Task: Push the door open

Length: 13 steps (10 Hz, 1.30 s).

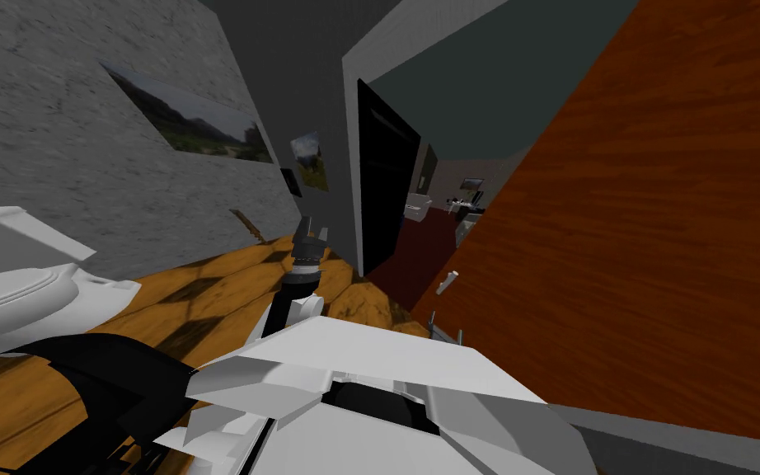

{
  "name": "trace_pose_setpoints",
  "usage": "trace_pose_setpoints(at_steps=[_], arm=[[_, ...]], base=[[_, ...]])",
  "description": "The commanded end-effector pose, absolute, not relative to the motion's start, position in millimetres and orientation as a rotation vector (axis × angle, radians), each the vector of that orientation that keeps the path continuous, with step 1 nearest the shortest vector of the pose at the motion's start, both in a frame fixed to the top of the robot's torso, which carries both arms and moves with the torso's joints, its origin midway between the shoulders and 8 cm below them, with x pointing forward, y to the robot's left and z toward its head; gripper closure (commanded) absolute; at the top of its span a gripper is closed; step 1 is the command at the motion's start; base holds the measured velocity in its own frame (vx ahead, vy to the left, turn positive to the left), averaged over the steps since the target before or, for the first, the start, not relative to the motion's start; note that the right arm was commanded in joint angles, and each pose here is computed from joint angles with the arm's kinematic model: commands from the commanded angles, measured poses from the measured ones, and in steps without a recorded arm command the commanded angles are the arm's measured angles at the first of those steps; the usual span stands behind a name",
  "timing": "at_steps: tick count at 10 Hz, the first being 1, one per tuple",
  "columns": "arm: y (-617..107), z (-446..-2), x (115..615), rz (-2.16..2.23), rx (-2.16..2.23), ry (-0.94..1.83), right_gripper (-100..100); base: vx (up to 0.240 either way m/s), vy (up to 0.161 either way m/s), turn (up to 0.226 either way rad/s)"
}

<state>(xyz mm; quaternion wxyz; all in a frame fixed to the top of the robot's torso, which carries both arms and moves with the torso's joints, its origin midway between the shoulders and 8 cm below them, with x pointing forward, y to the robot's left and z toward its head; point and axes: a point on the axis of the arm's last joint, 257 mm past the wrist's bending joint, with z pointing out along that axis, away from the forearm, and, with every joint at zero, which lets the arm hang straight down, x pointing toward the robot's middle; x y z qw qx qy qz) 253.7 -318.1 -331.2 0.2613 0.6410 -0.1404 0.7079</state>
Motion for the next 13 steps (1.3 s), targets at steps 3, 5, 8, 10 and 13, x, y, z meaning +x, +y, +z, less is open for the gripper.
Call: trace_pose_setpoints(at_steps=[3,5,8,10,13], arm=[[-320,-357,230,1.888,1.782,-0.496,-100],[-322,-370,217,1.869,1.803,-0.551,-100],[-325,-386,198,1.84,1.823,-0.621,-100],[-325,-389,196,1.835,1.827,-0.626,-100],[-330,-390,203,1.833,1.825,-0.635,-100]], base=[[0.134,-0.119,0.202],[0.115,-0.112,0.199],[0.089,-0.119,0.179],[0.083,-0.097,0.118],[0.153,-0.131,0.012]])
